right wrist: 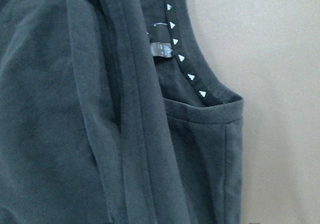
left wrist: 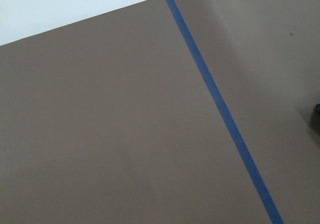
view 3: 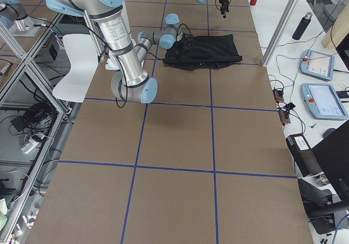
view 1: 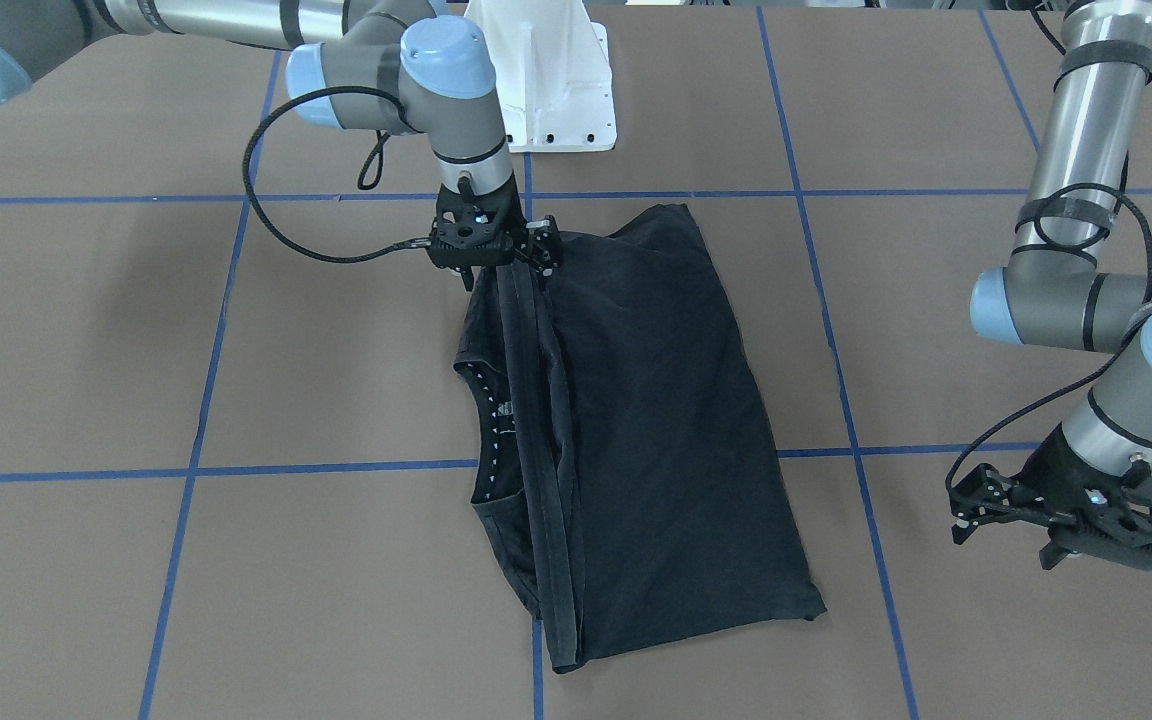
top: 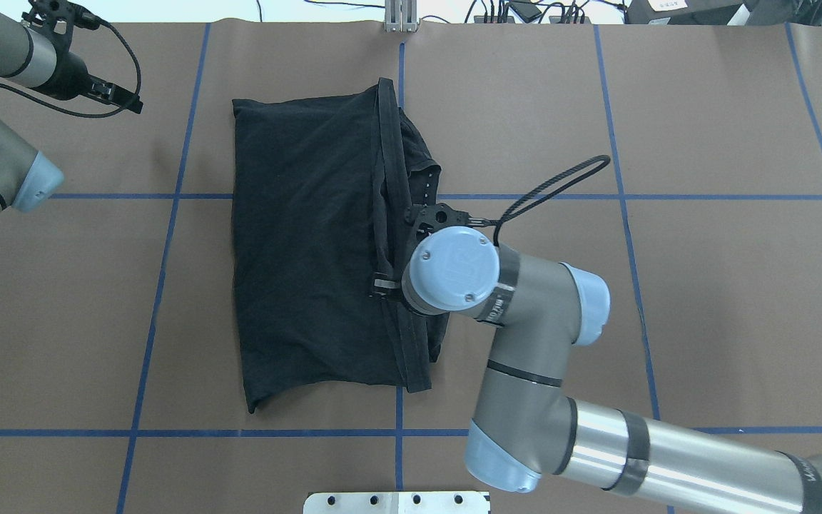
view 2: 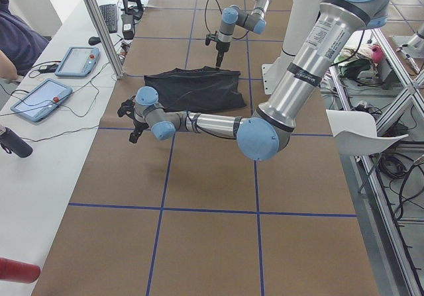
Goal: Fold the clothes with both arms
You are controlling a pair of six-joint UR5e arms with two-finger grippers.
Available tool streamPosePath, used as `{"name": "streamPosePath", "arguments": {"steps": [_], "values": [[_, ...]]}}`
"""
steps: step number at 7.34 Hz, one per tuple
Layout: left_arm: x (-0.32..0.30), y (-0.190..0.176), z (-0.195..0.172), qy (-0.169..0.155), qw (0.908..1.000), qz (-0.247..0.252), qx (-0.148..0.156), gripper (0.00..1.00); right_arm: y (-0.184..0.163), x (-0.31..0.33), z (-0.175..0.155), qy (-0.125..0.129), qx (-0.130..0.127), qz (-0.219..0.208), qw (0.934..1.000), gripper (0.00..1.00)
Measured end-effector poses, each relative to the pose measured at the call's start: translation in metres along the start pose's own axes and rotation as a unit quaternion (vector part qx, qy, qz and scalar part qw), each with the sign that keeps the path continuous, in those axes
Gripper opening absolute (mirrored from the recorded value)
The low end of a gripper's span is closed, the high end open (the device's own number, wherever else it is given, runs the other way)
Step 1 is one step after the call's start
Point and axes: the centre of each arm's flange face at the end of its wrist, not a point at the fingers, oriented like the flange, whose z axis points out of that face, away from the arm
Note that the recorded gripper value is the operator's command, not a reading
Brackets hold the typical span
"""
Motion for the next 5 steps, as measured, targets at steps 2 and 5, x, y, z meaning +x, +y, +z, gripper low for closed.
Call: {"name": "streamPosePath", "arguments": {"steps": [2,5], "values": [[0.001,0.0,-0.001,0.0,1.0,-0.003,0.001,1.0,-0.003,-0.036,0.011,0.058,-0.009,-0.022,0.998,1.0],[0.0,0.001,-0.001,0.0,1.0,-0.004,0.0,1.0,0.025,-0.046,0.014,0.157,-0.028,-0.097,0.9824,0.94]]}}
